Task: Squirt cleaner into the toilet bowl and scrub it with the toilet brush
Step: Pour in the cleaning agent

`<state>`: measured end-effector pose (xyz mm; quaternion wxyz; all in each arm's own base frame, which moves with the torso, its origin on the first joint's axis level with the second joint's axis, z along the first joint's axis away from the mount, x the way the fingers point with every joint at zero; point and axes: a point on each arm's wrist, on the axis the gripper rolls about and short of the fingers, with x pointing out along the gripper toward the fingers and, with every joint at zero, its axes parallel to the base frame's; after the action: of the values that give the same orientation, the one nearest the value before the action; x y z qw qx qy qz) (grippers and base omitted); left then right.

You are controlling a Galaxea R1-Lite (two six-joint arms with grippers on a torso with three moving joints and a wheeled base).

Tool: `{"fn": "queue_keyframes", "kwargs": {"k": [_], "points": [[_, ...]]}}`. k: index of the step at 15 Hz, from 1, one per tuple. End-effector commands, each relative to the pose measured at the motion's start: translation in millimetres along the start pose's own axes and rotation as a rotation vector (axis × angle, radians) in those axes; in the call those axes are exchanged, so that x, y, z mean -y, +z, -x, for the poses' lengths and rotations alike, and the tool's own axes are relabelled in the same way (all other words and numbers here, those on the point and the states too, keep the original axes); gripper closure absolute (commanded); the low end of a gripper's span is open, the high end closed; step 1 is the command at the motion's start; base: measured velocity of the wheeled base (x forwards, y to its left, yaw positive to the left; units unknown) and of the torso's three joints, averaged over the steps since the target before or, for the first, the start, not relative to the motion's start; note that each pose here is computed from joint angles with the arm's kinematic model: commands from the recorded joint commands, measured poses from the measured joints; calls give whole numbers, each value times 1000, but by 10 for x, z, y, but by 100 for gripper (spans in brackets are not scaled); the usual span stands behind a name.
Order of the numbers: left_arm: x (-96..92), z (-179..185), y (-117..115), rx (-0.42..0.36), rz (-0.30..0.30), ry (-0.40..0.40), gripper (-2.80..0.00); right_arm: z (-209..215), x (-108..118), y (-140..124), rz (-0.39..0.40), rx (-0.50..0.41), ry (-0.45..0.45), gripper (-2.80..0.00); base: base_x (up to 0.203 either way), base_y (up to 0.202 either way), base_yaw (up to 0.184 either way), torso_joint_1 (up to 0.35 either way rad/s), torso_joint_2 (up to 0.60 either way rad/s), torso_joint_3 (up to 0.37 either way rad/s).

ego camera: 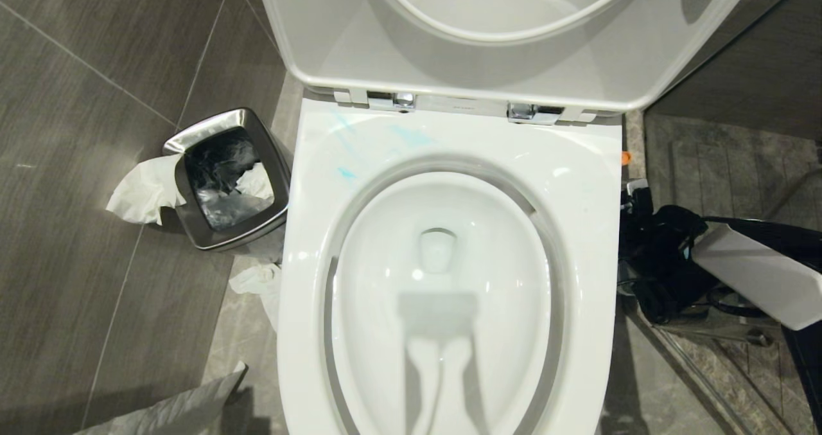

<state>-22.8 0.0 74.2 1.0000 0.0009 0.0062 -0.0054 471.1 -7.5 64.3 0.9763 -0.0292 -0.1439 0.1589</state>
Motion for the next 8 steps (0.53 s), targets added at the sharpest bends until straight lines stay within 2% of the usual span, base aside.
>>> {"fn": "queue_keyframes", "kwargs": {"k": [1,8], "points": [[0,-1,0,-1,0,0,0,-90,34,-18,19,45,3,-280,0,0,0,0,0,0],[0,-2,-2,-2,0,0,0,-185,74,-105,33,80,2,-280,0,0,0,0,0,0]]}}
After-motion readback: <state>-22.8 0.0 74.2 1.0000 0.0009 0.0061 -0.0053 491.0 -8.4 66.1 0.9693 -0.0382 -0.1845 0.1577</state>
